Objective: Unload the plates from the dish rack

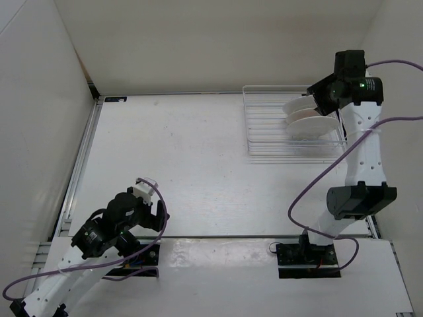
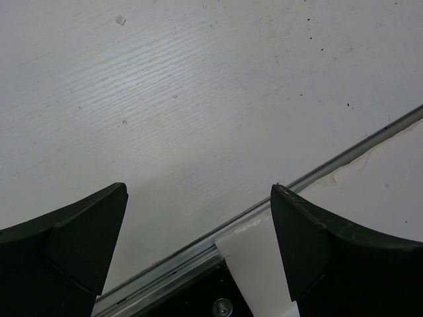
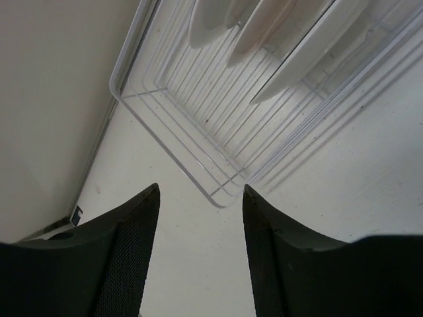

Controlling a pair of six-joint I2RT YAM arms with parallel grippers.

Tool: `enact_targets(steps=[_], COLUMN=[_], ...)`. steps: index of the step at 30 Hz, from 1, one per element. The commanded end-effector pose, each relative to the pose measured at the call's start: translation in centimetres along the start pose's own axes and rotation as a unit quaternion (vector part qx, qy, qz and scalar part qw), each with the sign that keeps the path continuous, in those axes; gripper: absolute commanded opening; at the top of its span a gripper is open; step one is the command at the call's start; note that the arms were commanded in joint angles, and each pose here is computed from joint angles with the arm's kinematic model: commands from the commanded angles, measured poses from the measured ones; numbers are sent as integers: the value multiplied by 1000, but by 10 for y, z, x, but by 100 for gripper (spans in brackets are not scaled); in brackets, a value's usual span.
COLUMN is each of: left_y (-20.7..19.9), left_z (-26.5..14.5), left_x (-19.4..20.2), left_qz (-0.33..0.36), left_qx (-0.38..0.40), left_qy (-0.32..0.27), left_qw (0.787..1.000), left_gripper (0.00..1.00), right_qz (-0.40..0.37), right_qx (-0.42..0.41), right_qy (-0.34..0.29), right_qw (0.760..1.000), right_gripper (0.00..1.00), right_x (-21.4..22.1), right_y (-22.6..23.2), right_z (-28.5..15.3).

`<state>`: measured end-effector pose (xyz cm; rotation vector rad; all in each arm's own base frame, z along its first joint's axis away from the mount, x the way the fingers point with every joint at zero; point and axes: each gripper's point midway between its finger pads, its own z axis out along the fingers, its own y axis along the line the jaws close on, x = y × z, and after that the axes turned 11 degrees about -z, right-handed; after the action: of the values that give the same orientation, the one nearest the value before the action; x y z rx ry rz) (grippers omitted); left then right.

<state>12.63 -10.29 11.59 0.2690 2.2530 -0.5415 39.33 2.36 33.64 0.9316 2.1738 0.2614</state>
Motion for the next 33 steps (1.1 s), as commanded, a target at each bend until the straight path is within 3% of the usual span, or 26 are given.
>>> enact_targets(steps=[1, 11, 24, 33], left_y=[3, 2, 3, 4], left_z=[-1, -3, -3, -2], left_x=[0, -1, 0, -1], left_qz=[-5, -5, -4, -5], left_qx=[-4, 1, -1, -3], left_qy=[-7, -13, -16, -17], left_qw=[1000, 1000, 1000, 1000], left_gripper=[100, 100, 100, 100], right_qz=[29, 17, 5, 27], right_qx=[61, 204, 223, 185], right_qy=[-13, 68, 104, 129], right_qw=[998, 976, 969, 974], right_gripper=[56, 49, 52, 53], right_x=[-17, 3, -9, -1], right_y=[-25, -96, -115, -105], right_z=[-6, 49, 89, 112])
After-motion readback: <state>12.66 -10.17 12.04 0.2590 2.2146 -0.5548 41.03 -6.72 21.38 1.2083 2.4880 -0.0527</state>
